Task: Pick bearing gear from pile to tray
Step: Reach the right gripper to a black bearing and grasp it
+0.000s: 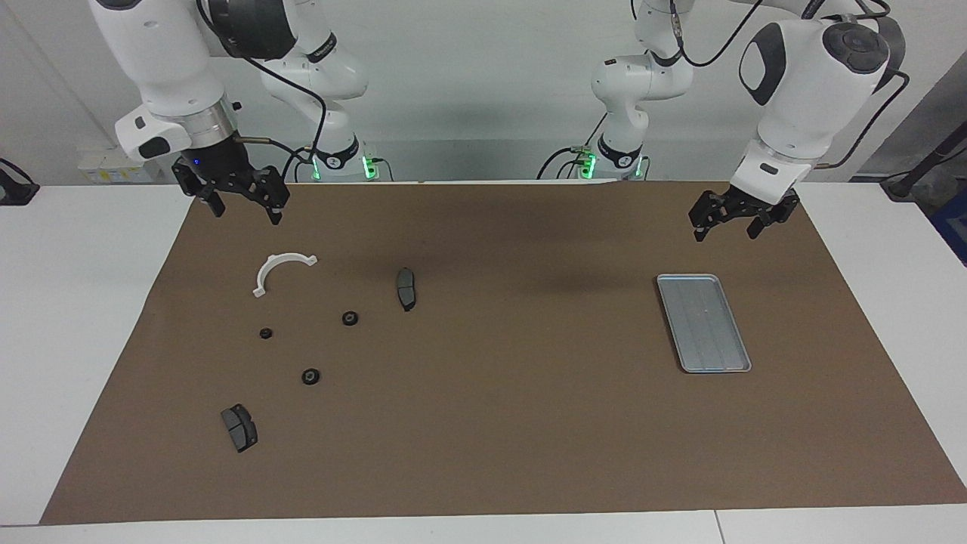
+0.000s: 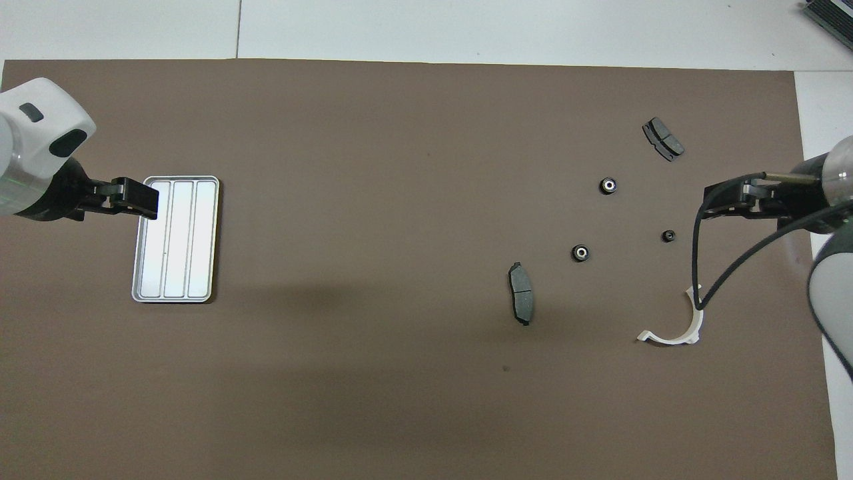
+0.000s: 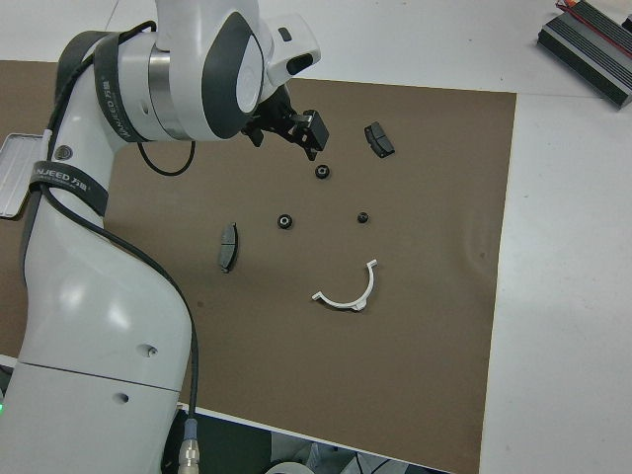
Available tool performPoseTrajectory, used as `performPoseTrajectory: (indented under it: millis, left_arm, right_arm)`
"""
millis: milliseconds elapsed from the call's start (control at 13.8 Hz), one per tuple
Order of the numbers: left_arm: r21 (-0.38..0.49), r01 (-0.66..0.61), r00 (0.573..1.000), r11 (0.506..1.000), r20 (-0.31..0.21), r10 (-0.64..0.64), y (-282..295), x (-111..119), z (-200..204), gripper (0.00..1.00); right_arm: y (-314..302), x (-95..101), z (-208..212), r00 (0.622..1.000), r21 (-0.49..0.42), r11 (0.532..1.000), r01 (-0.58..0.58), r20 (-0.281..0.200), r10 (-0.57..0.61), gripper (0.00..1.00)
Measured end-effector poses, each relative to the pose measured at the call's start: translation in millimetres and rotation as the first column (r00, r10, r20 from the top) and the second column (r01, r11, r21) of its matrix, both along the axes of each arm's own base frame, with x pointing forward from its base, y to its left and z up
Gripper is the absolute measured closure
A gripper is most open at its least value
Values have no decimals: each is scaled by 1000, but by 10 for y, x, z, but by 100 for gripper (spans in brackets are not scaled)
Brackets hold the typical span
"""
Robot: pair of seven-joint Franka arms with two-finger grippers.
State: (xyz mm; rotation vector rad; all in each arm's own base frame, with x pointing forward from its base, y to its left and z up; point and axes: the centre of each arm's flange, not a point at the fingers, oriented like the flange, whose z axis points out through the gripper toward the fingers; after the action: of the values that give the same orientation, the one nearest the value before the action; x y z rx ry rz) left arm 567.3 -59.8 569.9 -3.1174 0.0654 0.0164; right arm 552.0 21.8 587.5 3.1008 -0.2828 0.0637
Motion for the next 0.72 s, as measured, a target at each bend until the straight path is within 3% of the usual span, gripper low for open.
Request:
performPoseTrajectory:
  millis: [724]
  left_arm:
    - [0,0,1000,1000,0,0,0,0,0,0]
  right_arm:
    - [529,216,-1828,995,12,995,-100,29,99,0]
